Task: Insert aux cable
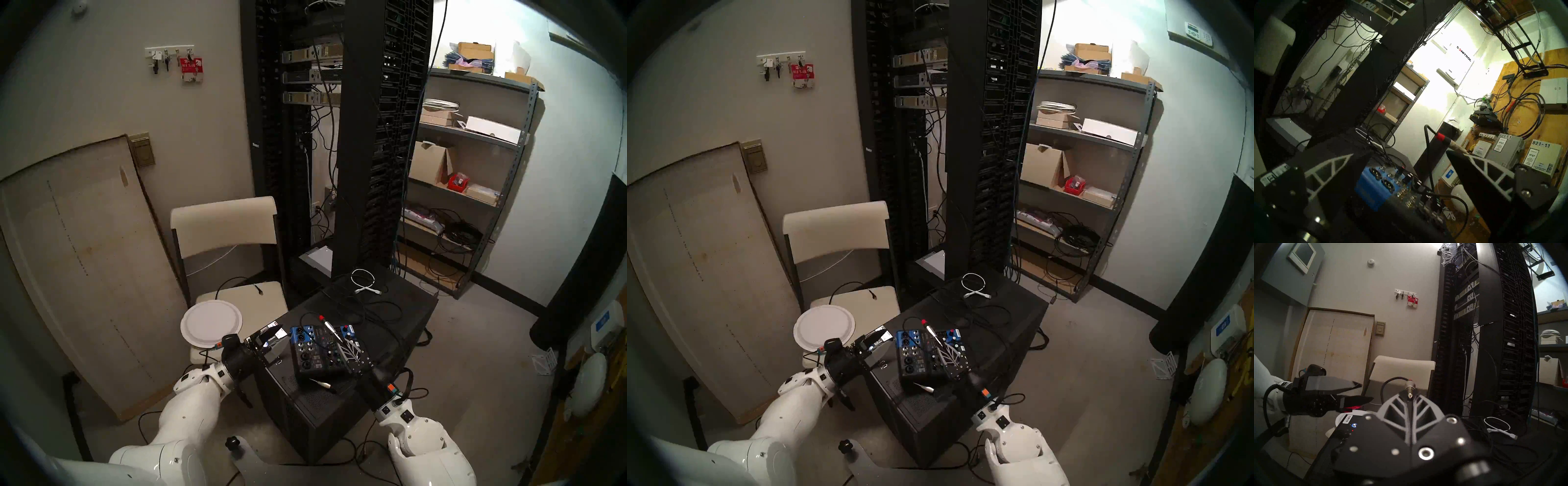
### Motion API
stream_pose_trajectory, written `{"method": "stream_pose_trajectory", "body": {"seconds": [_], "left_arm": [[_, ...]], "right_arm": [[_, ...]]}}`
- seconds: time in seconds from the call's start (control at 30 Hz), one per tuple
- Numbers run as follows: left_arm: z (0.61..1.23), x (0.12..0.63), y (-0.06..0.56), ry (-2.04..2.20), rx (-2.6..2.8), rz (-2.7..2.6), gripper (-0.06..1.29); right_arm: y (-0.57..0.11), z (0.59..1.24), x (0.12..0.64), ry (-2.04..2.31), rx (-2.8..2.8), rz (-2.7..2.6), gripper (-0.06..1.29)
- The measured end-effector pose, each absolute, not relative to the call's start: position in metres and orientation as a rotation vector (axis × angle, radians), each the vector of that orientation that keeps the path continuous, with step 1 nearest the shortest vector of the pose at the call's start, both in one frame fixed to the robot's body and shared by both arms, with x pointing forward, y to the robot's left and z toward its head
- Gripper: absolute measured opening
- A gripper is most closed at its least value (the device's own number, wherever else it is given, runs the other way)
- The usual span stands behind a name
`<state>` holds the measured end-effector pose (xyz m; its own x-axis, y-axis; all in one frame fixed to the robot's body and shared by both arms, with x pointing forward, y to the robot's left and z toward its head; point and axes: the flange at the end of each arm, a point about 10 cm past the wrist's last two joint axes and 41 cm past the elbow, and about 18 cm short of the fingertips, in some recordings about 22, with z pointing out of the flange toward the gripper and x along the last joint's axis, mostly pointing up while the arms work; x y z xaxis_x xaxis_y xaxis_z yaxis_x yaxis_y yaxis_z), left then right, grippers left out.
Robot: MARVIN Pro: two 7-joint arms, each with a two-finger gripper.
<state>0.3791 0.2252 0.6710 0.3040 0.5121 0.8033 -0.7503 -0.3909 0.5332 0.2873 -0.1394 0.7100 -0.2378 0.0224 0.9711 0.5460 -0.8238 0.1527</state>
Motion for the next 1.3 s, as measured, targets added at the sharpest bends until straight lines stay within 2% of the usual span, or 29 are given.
{"method": "stream_pose_trajectory", "body": {"seconds": [0.67,1.3], "left_arm": [[0.701,0.381,0.199,-0.233,1.261,1.288,1.23],[0.763,0.401,0.161,-0.292,1.095,1.186,1.23]], "right_arm": [[-0.132,0.704,0.295,-0.693,-1.661,-2.12,-0.03],[-0.129,0.706,0.306,-0.68,-1.65,-2.157,-0.03]]}}
